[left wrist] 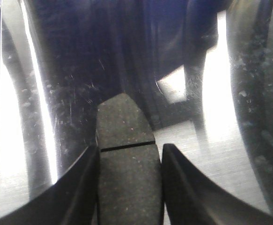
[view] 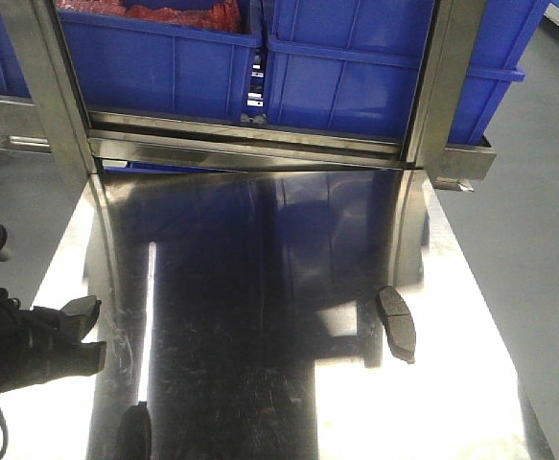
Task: Move and align brake pads A on conveyor
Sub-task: 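Lift the grasped brake pad off the table with the left gripper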
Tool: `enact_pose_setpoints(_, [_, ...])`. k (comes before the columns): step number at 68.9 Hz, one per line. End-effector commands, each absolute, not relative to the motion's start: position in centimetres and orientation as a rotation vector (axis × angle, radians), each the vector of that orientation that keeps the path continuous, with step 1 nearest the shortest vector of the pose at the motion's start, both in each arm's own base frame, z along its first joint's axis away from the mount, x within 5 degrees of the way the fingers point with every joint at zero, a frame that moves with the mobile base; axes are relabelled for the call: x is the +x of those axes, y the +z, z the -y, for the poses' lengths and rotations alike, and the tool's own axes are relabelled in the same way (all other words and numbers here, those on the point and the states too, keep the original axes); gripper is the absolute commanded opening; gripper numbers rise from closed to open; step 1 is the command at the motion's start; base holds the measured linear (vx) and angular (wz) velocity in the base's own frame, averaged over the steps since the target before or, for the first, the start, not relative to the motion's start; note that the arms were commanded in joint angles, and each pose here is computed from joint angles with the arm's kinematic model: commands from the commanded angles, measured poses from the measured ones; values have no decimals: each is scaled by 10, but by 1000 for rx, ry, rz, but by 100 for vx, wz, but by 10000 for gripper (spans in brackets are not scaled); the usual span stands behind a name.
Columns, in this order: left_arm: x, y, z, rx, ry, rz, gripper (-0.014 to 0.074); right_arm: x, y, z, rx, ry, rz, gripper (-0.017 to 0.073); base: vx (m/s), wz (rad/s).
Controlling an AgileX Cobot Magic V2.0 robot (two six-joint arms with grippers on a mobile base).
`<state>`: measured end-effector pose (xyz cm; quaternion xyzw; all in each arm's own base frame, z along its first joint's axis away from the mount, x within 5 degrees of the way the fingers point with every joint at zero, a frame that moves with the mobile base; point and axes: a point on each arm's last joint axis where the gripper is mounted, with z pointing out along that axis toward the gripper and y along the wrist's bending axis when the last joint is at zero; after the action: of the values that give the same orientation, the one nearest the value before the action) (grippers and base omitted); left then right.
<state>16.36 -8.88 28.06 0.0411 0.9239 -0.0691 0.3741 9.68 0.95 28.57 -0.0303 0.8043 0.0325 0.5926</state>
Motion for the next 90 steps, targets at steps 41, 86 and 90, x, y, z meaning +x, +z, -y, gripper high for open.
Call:
enact_pose_setpoints(41, [166,294,92,130,-225,-2281,72,99,301,-10,-92,63,-1766,215,0,0])
enact_pose_setpoints(86, [166,294,92,130,-225,-2281,72,125,296,-14,-42,103,-1966,680,0,0])
enact_pose_setpoints(90, [166,294,92,130,-225,-2281,72,139,293,-16,-40,92,-2067,665,0,0])
